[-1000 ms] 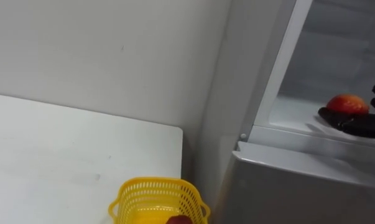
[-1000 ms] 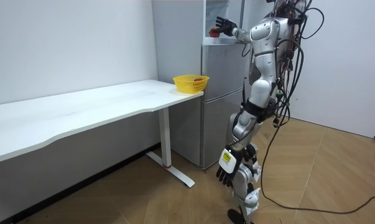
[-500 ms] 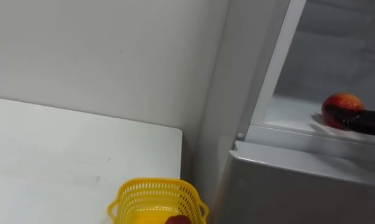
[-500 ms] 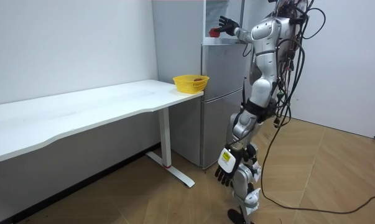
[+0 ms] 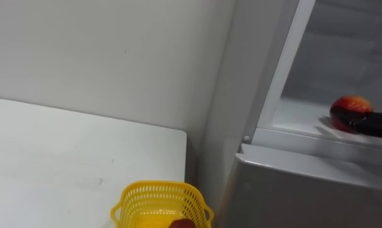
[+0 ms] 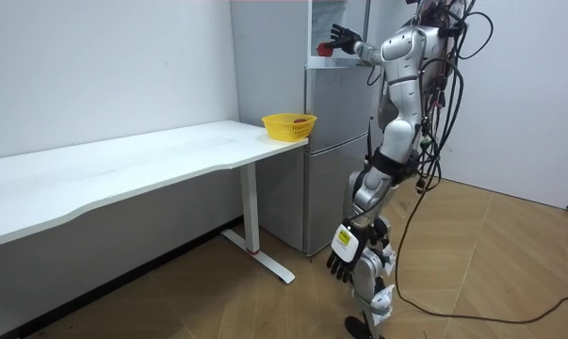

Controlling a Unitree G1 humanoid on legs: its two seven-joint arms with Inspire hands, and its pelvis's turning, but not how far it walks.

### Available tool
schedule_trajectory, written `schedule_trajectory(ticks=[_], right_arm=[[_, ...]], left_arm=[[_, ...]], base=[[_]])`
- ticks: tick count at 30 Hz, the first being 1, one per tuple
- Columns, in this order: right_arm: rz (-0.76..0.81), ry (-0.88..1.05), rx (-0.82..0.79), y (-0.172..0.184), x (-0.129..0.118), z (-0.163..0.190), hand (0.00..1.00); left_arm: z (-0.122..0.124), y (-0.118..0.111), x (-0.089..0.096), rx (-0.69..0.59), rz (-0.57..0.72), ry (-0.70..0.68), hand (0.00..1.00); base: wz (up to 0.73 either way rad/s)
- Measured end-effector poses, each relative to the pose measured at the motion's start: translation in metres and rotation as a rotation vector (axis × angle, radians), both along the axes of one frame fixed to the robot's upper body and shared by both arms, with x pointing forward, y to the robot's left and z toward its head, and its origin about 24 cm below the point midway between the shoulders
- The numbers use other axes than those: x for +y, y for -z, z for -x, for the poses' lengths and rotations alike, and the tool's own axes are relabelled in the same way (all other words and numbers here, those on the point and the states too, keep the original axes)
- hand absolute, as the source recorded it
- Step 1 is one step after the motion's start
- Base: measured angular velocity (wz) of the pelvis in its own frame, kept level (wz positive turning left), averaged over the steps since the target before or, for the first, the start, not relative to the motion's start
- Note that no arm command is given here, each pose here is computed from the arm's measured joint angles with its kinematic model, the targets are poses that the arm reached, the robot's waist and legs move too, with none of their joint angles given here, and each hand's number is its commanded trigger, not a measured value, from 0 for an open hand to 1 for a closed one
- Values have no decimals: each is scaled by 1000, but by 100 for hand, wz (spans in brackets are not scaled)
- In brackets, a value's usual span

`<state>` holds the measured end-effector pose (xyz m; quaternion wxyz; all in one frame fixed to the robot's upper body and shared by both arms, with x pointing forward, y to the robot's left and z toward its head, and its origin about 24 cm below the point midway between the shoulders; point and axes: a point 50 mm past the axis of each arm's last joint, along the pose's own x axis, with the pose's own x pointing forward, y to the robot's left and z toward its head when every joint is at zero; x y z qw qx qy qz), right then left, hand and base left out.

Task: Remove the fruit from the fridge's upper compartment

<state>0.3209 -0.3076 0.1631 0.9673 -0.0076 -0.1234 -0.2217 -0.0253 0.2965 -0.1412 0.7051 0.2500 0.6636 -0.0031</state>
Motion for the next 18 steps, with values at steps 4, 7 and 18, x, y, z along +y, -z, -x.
schedule_trajectory(ticks=[4, 7, 18], right_arm=[[-8, 22, 33, 8, -6, 0, 0], [-8, 20, 43, 10, -7, 0, 0], [36, 16, 107, 23, -11, -1, 0]], left_arm=[[7, 0, -1, 19, 2, -1, 0], [12, -1, -1, 34, 4, -4, 0], [14, 0, -3, 50, 18, 18, 0]], base=[[9], [6], [7]])
